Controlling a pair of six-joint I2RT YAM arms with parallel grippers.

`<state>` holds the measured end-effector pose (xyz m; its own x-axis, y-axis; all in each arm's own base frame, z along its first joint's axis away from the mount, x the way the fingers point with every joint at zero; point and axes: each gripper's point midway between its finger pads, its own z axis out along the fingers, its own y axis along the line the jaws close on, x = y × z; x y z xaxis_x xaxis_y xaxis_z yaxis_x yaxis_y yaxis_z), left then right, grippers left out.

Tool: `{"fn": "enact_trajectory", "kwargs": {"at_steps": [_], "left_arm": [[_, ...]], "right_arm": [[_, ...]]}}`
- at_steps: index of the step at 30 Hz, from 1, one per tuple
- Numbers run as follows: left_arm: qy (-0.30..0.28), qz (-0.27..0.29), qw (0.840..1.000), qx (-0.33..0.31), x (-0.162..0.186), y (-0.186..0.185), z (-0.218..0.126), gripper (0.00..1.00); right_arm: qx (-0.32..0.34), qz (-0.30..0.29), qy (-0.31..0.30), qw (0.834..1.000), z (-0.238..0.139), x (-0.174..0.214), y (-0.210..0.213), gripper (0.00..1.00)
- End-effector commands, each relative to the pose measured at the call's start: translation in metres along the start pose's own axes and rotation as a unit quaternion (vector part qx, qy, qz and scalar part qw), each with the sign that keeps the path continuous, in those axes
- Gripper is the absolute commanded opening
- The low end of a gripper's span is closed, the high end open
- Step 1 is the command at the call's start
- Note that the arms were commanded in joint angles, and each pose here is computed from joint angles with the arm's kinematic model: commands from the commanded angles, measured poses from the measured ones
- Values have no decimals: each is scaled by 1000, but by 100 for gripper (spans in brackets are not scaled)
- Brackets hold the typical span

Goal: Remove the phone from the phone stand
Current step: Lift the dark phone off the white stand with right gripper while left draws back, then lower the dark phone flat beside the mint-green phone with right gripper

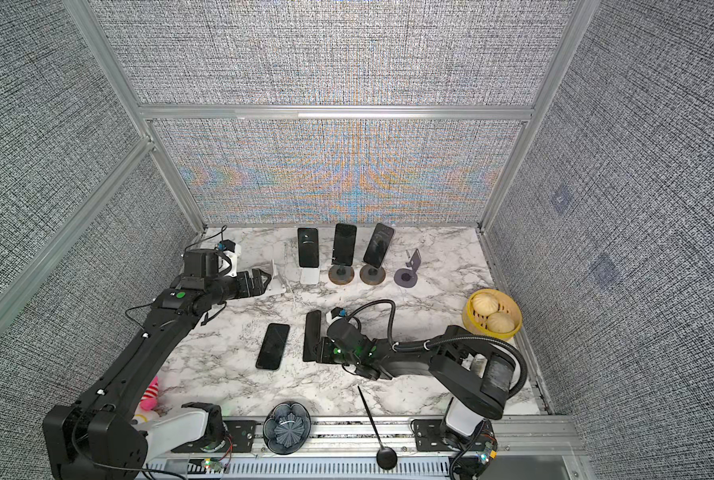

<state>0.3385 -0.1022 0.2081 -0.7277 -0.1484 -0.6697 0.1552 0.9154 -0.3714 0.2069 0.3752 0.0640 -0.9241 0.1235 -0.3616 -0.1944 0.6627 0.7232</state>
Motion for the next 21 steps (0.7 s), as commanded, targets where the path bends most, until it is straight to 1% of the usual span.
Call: {"fn": "enact_trajectory", "kwargs": {"at_steps": [1, 8, 17, 21], "left_arm": [[-5, -9, 1000, -13, 1, 4, -4, 98], [-2, -4, 1000, -21, 6, 8, -8, 98], [6, -14, 1000, -20, 13, 10, -3, 98], [3, -13, 1000, -19, 12, 9, -4, 98]], "right_arm": [[-70, 40, -9, 997, 8, -5, 26, 0], [-88, 60, 14, 994, 27, 9, 31, 0], [-68, 85, 21, 994, 27, 20, 18, 0], [-72, 98, 31, 992, 34, 25, 16, 0]]}}
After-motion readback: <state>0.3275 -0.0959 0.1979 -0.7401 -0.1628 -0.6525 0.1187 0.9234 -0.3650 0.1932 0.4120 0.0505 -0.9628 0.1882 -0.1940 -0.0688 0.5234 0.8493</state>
